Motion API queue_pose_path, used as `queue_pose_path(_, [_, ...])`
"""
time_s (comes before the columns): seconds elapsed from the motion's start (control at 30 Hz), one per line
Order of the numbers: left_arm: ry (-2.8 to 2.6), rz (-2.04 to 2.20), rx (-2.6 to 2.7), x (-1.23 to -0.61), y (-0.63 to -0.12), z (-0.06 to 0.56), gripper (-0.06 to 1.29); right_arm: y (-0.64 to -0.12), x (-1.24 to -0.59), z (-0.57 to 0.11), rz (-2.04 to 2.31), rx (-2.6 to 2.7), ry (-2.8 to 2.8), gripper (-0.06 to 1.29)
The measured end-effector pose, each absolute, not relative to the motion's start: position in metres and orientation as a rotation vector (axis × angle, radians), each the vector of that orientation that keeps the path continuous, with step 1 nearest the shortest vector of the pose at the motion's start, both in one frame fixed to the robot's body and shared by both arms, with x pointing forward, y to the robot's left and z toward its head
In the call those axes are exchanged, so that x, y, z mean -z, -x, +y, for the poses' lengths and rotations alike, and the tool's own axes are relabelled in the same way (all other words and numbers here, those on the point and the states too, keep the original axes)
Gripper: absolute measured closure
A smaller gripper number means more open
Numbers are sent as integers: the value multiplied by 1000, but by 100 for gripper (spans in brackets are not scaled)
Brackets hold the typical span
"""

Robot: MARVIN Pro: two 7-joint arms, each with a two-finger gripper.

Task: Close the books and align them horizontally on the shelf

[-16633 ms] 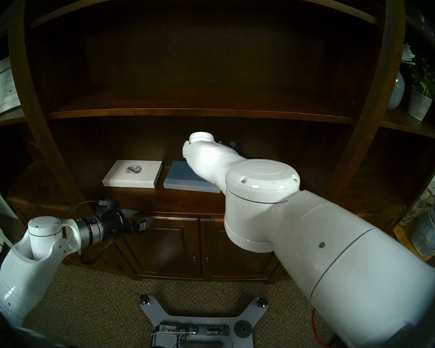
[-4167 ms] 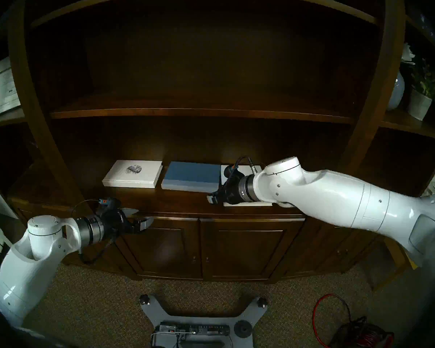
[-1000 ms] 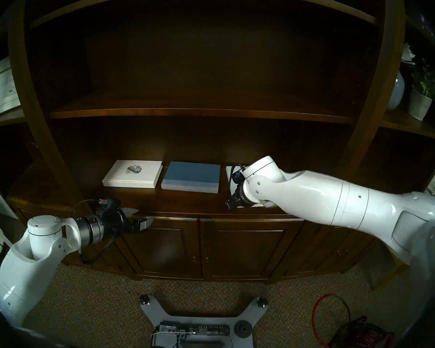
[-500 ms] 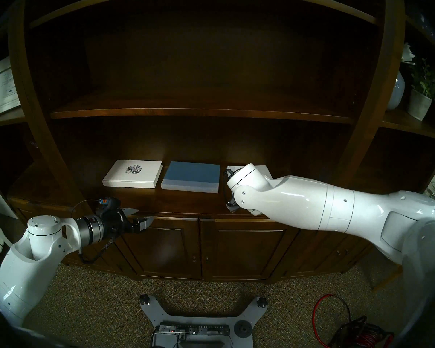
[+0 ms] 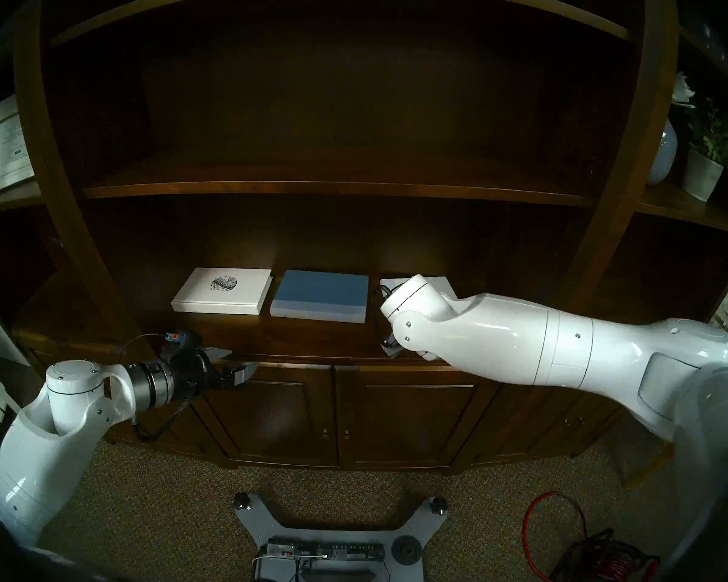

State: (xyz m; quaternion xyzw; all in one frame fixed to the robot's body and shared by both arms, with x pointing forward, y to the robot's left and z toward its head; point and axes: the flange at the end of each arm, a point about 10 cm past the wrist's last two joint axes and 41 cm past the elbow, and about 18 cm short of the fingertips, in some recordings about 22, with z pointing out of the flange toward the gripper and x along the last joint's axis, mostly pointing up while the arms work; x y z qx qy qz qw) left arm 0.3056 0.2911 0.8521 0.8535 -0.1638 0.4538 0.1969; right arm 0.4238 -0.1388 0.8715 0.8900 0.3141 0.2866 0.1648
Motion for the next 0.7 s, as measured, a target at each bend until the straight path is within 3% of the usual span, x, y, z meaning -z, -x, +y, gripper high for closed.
queue_pose_path(0.7, [-2390,-459,-1270,-852,-306,291,-3,-427,-871,-173,900,-764,-2466,1])
